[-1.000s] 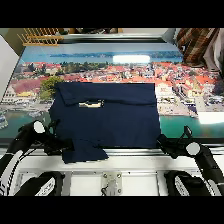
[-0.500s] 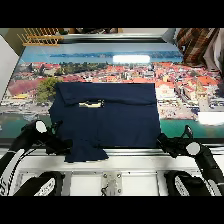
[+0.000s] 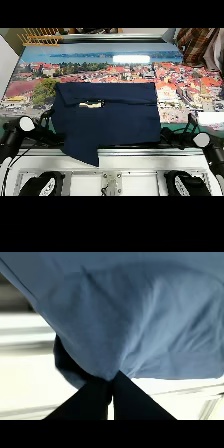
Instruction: Fold the clothes and pants, and hang the long-sleeved shirts on hangers.
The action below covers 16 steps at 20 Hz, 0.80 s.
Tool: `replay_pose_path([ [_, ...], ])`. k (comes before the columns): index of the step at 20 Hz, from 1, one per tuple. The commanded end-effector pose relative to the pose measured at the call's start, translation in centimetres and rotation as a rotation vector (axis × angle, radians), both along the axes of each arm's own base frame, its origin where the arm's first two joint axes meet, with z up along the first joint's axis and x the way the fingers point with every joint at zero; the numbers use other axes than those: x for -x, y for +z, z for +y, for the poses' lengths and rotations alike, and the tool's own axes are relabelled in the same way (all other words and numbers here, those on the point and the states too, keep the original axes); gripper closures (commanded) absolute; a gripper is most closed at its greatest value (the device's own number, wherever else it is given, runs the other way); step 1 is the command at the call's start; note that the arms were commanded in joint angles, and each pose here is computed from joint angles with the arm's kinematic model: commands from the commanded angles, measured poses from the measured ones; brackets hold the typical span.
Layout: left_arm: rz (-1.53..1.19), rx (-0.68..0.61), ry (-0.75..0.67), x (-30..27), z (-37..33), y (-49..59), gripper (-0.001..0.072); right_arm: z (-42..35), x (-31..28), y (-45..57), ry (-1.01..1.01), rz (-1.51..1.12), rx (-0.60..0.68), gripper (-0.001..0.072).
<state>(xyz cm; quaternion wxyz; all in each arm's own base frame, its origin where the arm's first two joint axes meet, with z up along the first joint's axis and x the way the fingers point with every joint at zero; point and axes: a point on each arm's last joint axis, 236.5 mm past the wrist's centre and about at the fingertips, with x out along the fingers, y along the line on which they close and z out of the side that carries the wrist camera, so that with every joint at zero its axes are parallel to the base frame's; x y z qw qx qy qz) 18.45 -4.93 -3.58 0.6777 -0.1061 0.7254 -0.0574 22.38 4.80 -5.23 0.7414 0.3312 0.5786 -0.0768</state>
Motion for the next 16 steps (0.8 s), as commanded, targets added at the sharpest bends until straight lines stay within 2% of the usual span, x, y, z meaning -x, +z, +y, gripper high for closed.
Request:
replay_pose_path([
  [1,-0.079,-0.007,-0.017,-2.7,0.2,2.7,0.0697,-1.3,-1.3,3.2,0.043,-0.004,0.069,0.0699],
  [8,-0.16,-0.014,-0.061,-10.4,0.5,4.8,0.0698,-2.2,-7.9,6.5,0.115,-0.058,0.109,0.0699],
  [16,-0.251,-0.022,-0.08,-20.3,0.9,5.7,0.0698,-3.3,-18.5,7.8,0.153,-0.103,0.132,0.0699],
])
